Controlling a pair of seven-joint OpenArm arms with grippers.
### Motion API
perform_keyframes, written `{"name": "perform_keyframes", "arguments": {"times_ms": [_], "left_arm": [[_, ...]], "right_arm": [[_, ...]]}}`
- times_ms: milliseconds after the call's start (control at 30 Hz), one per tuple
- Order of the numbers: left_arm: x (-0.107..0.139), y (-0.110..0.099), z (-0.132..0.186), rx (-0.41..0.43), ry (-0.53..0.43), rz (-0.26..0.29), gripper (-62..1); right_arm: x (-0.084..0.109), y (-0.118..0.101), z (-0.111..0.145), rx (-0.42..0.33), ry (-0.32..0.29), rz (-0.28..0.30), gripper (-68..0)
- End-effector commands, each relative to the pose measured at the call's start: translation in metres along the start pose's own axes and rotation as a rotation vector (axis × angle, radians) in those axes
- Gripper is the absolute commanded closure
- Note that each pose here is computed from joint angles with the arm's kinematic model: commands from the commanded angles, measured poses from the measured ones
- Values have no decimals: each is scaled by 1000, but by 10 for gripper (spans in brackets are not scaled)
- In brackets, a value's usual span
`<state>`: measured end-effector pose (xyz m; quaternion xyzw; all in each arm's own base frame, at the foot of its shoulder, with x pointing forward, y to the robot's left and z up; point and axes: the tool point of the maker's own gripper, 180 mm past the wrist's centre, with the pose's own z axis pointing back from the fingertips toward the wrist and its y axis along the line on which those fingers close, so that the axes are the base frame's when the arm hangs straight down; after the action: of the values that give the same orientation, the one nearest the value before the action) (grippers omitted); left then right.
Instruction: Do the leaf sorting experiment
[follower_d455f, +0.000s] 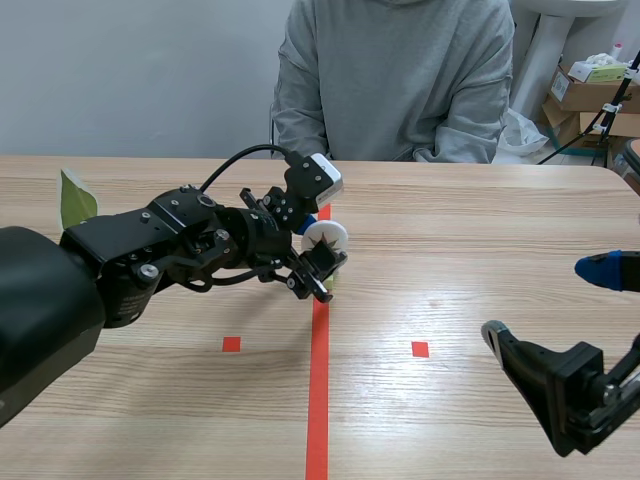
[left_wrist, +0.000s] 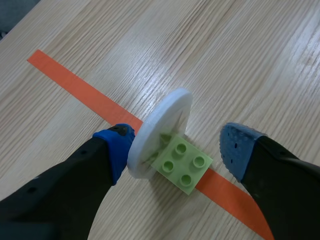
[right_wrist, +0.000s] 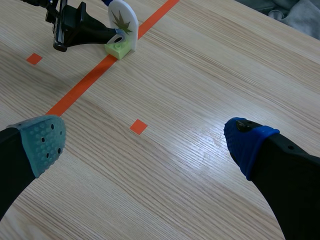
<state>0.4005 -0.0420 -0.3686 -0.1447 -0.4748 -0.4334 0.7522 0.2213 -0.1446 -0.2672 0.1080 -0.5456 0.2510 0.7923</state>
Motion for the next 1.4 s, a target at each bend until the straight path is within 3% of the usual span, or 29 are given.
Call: {"name": "perform_keyframes", "arguments": {"times_ms": [0,433,633,767,967,1133,1367], "left_arm": [[24,2,-3,4,-59,-4,-317],[34,-5,-7,-7,-86,3,-59],[31,-6,-7,-11,-74,9,-59],[21,-6,0,-29,-48,50,-55],[17,-23,29,-121,-79,115,-38],[16,-17,62,-59,-138,201,-38],[2,15,122,110,-219,327,-38]], "right_arm": [[13,-4,-1,-10,-42,13,-667],[13,-4,-1,-10,-41,13,-667],[13,-4,-1,-10,-41,13,-667],[13,-4,-1,-10,-41,14,-667],[13,-4,-1,-10,-42,14,-667],[13,-4,-1,-10,-42,14,-667],[13,-4,-1,-10,-41,14,-667]]}}
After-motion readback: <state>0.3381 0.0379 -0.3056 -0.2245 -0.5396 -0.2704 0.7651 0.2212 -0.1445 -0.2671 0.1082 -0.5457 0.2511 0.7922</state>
